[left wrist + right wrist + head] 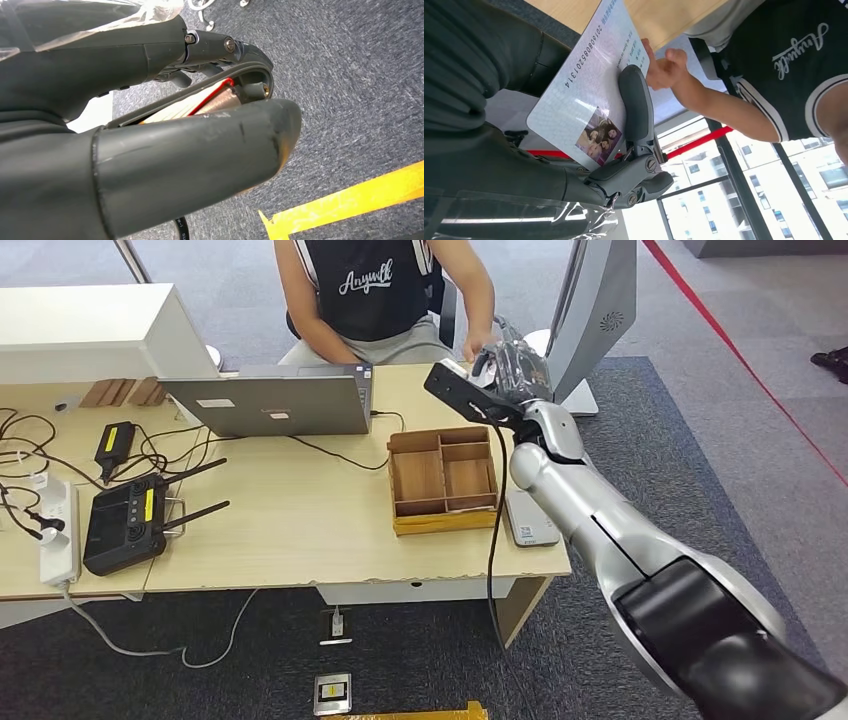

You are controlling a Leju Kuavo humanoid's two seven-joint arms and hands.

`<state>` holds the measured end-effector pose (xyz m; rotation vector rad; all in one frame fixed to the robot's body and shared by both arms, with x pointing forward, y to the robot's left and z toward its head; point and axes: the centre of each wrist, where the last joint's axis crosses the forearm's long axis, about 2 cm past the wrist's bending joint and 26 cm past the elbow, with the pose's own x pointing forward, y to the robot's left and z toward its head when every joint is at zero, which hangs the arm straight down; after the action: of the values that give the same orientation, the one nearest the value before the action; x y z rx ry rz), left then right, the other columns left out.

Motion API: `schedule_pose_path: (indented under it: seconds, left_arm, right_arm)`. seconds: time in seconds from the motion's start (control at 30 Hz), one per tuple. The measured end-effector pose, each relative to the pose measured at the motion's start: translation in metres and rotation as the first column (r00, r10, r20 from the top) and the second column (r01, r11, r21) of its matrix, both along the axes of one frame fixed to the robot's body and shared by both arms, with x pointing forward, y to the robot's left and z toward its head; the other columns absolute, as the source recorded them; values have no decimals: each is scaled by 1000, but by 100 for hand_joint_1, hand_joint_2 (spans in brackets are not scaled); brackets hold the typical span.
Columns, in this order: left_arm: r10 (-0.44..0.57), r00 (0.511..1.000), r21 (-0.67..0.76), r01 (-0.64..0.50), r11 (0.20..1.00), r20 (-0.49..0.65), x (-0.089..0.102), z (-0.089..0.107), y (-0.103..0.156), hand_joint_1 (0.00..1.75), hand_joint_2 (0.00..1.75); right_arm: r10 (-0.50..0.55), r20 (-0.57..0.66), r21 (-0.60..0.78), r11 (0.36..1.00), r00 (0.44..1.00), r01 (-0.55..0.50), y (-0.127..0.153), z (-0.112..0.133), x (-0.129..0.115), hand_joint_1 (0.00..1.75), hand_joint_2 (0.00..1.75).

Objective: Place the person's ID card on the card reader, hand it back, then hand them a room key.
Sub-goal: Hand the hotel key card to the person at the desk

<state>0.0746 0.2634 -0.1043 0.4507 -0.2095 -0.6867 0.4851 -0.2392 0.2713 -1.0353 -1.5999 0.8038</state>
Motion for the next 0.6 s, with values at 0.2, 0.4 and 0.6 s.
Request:
schedule_pose_path:
  seconds: [0.2, 0.4, 0.6]
  left_arm:
    - [-13, 1000, 0, 13, 1000, 4, 0, 0, 0, 0, 0]
    - [-68, 997, -17, 68, 998, 26, 0, 0, 0, 0, 0]
    - [-82, 996, -19, 83, 996, 28, 0, 0, 2, 0, 0]
  right_arm:
    - [35, 2, -23, 999, 999, -35, 18, 7, 0, 175, 175]
    - [48, -22, -104, 993, 999, -50, 41, 5, -4, 175, 175]
    - [57, -26, -138, 989, 998, -60, 52, 4, -5, 175, 175]
